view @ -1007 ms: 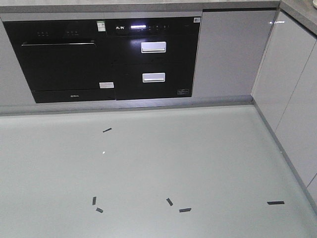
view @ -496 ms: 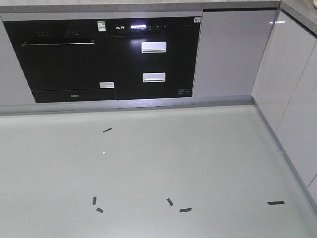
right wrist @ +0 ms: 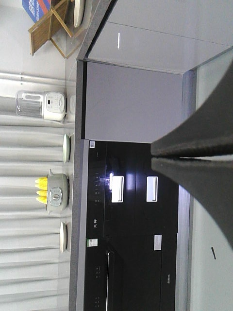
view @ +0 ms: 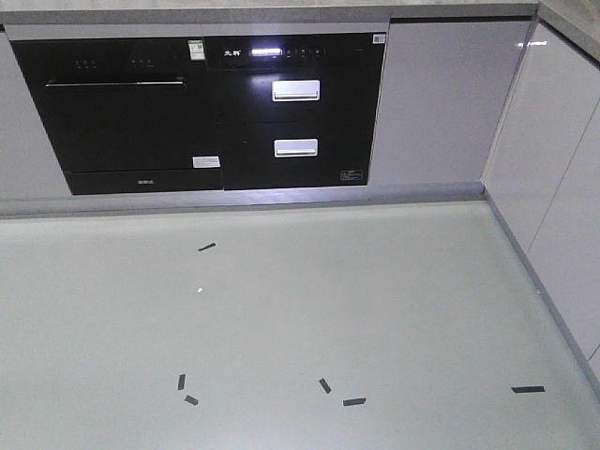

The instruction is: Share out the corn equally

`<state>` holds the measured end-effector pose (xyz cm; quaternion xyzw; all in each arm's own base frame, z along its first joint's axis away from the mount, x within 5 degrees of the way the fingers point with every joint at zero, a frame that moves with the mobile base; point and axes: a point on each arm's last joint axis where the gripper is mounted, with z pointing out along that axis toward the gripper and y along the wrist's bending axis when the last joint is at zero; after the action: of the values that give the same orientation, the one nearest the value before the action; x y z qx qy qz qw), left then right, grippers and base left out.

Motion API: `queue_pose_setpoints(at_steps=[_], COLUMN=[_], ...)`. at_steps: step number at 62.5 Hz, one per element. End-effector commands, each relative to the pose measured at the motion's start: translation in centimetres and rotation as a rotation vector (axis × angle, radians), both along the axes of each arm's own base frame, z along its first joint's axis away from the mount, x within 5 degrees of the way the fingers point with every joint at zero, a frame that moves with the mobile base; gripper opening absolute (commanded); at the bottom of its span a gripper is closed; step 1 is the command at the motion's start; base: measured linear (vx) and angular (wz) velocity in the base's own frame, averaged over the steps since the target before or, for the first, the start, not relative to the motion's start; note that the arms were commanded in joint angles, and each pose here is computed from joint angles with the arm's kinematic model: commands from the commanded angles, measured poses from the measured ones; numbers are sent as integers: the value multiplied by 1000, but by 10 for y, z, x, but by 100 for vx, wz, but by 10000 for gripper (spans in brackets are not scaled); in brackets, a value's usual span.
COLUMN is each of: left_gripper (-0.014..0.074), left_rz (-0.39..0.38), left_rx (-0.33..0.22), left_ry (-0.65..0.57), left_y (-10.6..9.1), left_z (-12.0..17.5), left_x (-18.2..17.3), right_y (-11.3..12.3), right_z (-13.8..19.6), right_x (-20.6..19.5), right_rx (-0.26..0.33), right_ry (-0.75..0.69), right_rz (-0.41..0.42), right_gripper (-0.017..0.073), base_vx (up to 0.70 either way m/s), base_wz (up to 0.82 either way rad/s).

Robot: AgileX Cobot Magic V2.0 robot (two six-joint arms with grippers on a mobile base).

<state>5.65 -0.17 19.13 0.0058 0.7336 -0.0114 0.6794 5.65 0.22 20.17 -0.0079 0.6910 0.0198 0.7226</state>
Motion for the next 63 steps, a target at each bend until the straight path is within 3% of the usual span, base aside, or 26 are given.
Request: queue_pose_setpoints(at_steps=[1,63], left_gripper=[-7,-7], left_rz=[5,5], left_rx=[-15,-15], left_ry=[-91,-91], left_y=[0,0], left_z=[7,7], left_x=[-1,-1], right_y=[0,0], right_z=[4,4], right_x=[0,0], right_rx=[-17,-17], right_ry=[-68,-68], right_rz=[-6,-6], right_gripper=[-4,-4], base_vx=[4,7], base_wz=[3,3])
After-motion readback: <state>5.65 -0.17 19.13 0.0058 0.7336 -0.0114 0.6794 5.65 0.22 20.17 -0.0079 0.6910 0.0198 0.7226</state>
